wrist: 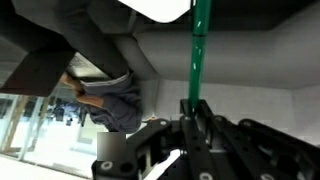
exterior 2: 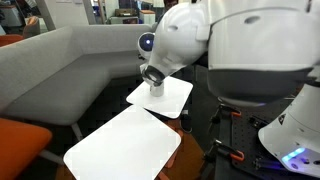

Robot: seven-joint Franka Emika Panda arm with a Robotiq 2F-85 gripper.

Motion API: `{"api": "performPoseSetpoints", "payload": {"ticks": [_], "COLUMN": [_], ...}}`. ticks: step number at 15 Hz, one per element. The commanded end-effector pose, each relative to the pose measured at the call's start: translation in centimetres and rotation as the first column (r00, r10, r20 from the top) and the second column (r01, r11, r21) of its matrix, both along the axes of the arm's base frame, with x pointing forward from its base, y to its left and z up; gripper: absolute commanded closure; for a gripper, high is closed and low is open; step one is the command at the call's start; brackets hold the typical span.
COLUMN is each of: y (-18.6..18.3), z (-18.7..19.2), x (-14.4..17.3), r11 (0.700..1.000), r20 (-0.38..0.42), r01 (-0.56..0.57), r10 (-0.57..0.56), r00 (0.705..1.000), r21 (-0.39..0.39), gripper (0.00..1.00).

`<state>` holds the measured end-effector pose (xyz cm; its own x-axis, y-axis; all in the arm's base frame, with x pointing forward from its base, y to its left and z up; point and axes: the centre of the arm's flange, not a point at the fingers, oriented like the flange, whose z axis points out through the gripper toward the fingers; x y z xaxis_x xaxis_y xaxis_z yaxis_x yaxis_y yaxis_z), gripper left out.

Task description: Put the pen inside the mug cup

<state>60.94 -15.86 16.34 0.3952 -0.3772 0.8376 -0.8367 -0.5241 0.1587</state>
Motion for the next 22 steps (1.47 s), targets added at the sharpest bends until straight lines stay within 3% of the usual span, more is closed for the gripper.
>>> {"api": "performPoseSetpoints", "payload": {"ticks": [1,10,16,17,19,22], "y": [0.4,1.9,3.5,3.3,2.8,2.4], "z": [-1.6,-5.2,-8.1,-8.3,-7.9,-5.8], "x": [1.1,1.4,2.0,1.9,1.7,0.9], "r11": [0.99,0.974,0.982,0.978,0.964,0.945], "r20": [0.028,-0.044,-0.122,-0.131,-0.125,-0.108], "r01": [0.099,0.164,0.172,0.193,0.246,0.312], "r10": [-0.097,-0.173,-0.181,-0.203,-0.258,-0.321], "r00": [0.995,0.984,0.976,0.97,0.958,0.941], "r21": [-0.096,-0.157,-0.077,-0.079,-0.105,-0.095], "gripper": [0.97,0.97,0.97,0.64,0.57,0.33]}}
